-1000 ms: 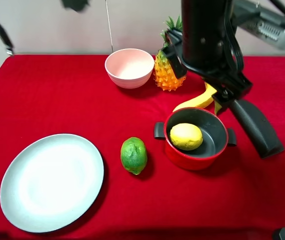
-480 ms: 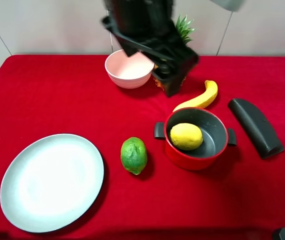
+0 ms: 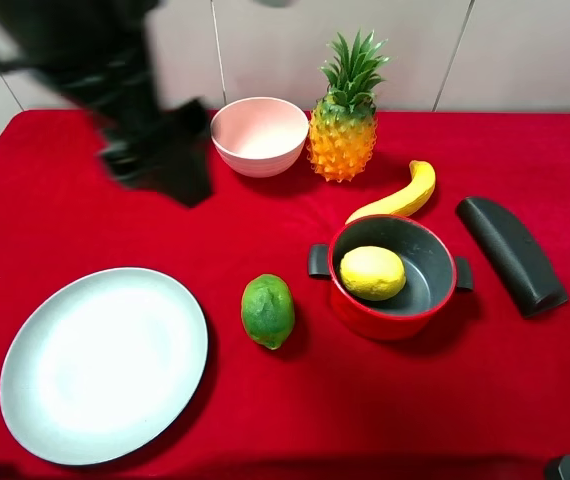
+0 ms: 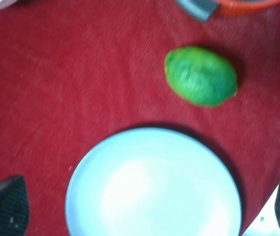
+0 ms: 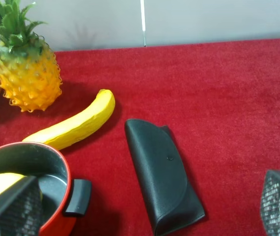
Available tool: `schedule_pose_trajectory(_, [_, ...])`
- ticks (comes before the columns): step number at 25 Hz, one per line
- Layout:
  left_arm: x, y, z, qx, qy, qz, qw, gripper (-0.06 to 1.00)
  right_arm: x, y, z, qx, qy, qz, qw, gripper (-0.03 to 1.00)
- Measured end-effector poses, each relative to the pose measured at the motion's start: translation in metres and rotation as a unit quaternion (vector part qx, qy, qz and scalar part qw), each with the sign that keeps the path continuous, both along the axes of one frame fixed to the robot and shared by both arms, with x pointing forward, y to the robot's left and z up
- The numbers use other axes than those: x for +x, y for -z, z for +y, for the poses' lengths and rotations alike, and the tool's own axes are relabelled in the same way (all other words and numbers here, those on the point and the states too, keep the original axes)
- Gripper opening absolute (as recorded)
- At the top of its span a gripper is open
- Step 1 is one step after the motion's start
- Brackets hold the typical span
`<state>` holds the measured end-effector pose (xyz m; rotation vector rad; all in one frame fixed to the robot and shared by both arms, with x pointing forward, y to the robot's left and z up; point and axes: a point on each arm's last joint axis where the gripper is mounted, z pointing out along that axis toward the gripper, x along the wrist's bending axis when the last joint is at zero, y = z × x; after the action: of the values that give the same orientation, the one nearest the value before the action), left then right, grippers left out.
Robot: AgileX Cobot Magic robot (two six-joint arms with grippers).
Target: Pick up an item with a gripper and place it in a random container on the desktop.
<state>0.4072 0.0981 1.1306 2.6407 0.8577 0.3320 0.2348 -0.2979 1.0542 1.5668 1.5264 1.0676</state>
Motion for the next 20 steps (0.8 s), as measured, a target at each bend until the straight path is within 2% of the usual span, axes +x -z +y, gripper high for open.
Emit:
schedule_pose_trajectory(7, [-0.041,-0.011,0.057,-0.029,-0.001,-0.037,0.999,0.99,0.000,0.000,0.000,0.000,0.000,0.000,1.000,0.69])
schedule_pose_trajectory(15, [-0.094,-0.015,0.126,-0.102,-0.006,-0.092,0.991,0.99,0.000,0.000,0.000,0.000,0.000,0.000,1.000,0.69])
schedule_pose_trajectory(20, [-0.119,-0.002,0.158,-0.150,-0.029,-0.105,0.983,0.99,0.000,0.000,0.000,0.000,0.000,0.000,1.000,0.69])
